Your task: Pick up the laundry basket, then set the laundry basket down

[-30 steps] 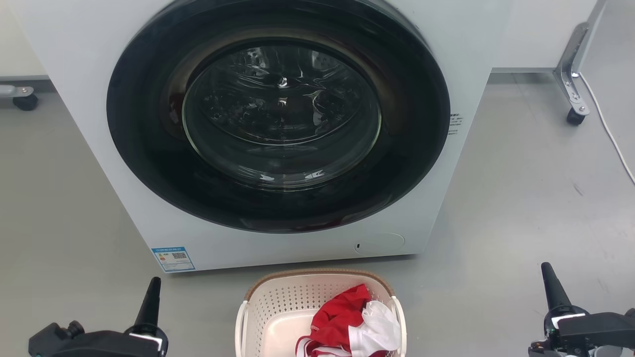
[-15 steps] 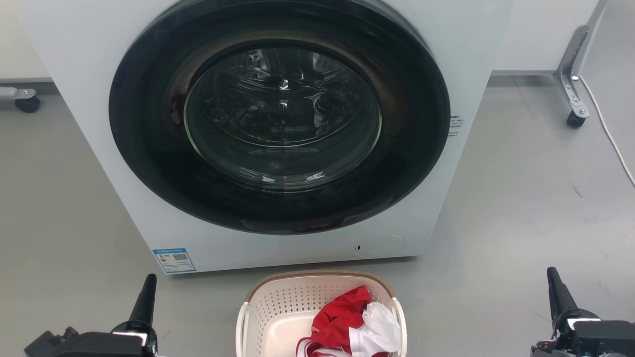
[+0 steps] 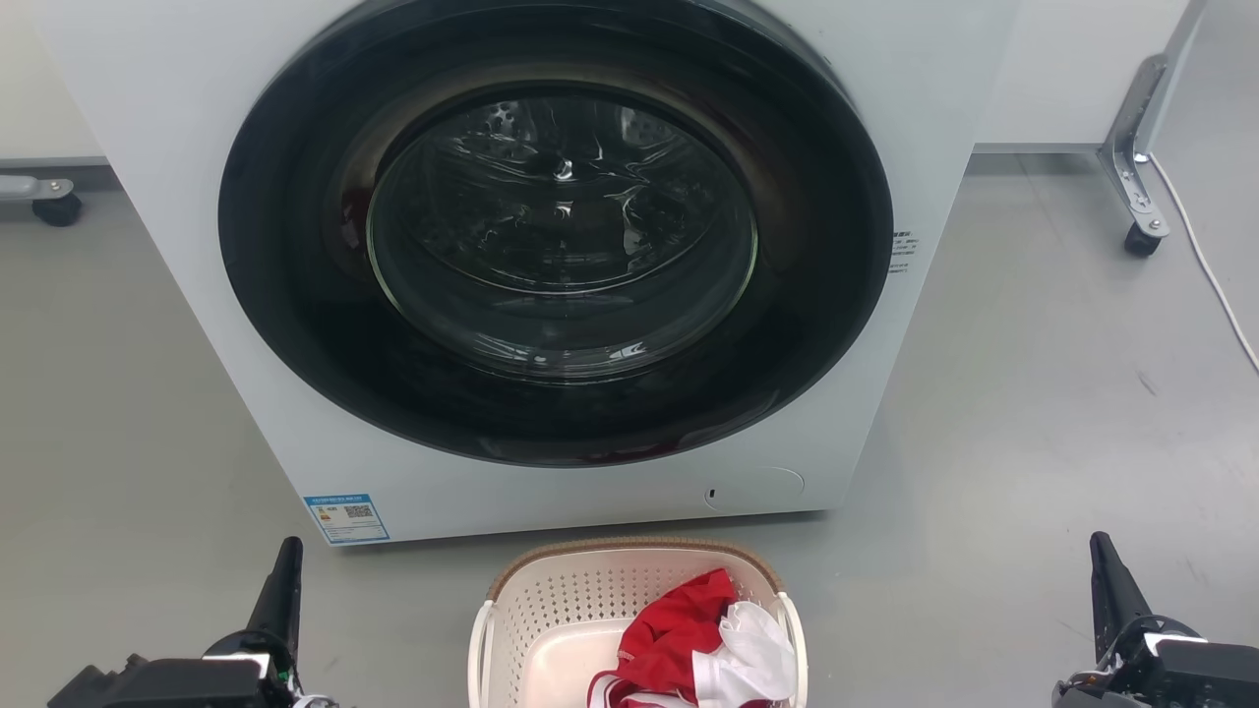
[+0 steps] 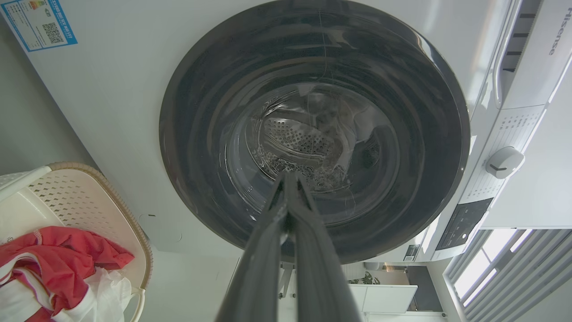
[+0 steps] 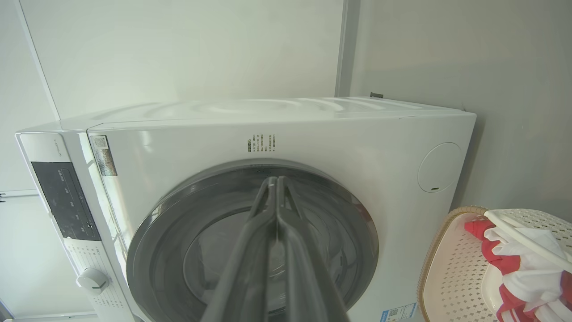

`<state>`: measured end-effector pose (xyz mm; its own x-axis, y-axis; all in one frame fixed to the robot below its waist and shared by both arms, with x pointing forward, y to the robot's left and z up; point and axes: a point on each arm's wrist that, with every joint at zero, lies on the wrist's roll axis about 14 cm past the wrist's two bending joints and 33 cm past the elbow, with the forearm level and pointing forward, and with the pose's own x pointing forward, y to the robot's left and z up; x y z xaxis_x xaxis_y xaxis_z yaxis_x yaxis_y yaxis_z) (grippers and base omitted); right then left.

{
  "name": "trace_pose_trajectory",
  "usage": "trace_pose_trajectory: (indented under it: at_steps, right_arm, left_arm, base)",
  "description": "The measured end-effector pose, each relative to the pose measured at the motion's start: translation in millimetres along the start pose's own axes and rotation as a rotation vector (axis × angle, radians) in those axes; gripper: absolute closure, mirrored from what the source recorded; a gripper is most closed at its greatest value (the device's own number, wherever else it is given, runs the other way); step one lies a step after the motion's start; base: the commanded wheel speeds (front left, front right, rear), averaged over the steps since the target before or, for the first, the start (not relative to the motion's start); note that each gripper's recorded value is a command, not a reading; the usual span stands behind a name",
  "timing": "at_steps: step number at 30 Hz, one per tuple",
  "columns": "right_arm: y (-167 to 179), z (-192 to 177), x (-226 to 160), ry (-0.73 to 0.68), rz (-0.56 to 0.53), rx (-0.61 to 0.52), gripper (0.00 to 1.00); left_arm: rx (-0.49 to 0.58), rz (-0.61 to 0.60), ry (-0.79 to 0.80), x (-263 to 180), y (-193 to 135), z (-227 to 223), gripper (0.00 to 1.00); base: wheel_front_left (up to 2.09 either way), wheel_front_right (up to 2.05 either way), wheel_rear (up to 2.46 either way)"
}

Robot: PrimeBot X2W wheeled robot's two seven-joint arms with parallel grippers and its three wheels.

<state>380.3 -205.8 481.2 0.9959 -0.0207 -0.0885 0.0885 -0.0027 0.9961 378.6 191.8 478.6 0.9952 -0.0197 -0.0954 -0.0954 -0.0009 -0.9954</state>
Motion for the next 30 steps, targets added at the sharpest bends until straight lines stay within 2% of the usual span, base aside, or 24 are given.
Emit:
trace_pose_trajectory:
  at_steps: [30]
  right_arm:
    - [0.1,-0.1,0.0,0.000,0.001,0.001,1.00]
  left_arm:
    - [0.000,-0.005,0.000,-0.1,-0.5,0.0,1.00]
  base:
    - [0.00,0.00,0.00]
